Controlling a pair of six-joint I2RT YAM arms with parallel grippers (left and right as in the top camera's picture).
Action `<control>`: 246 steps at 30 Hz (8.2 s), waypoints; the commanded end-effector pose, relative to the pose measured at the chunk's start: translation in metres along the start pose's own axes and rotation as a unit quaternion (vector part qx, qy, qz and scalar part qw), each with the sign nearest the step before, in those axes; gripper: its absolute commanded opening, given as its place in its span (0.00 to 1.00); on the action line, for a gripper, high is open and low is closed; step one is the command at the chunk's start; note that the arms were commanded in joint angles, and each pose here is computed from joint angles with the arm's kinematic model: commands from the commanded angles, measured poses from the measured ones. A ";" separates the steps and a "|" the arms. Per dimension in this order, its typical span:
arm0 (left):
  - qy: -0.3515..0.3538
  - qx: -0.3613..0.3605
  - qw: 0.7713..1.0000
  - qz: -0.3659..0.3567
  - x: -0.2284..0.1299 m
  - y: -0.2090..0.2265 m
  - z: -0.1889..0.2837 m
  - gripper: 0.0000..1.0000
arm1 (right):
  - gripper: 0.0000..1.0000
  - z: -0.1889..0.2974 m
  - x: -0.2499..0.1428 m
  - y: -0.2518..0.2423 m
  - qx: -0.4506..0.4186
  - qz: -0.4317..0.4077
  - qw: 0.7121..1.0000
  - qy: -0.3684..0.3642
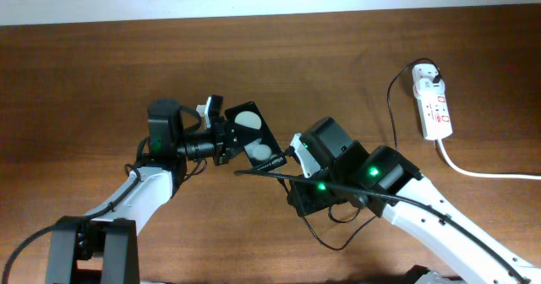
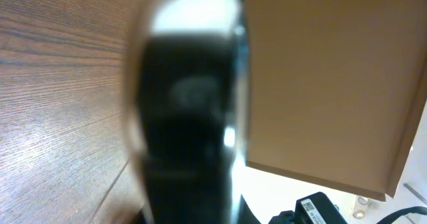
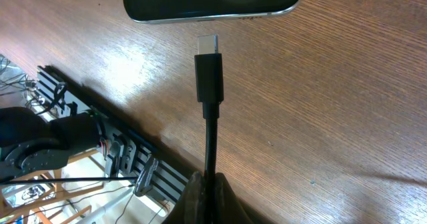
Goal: Plug charger to phone and switch on socket
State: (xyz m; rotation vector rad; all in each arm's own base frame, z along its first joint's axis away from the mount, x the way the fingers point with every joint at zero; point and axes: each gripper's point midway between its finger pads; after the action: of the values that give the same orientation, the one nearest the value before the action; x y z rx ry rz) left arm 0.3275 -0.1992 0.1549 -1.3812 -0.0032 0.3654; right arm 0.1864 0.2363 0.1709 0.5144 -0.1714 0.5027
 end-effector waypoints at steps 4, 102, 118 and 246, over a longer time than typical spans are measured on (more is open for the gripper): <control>0.010 -0.009 1.000 -0.008 -0.001 -0.009 0.001 0.00 | 0.04 -0.009 0.006 0.001 0.004 0.001 1.000 0.000; -0.042 -0.058 0.977 -0.201 0.006 -0.056 -0.017 0.00 | 0.78 0.224 -0.024 -0.027 -0.162 0.014 0.917 -0.364; 0.053 0.217 0.950 -0.217 0.052 -0.034 -0.076 0.00 | 0.82 0.230 -0.050 -0.035 -0.188 0.002 0.912 -0.364; -0.193 0.641 0.739 -0.076 -0.111 -0.005 0.247 0.99 | 0.26 0.202 -0.082 -0.047 -0.173 -0.108 0.936 -0.287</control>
State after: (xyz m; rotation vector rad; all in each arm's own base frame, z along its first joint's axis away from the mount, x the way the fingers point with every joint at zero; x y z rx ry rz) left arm 0.1723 0.0047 0.2322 0.0879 -0.1701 0.3763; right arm 0.1277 0.0630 0.3006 0.3091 -0.7526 0.1297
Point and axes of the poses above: each gripper's point midway between its finger pads, its own z axis back along the fingers, its own y axis along the line the jaws close on, x = y × z, and after that the axes turned 10 degrees about z, right-handed
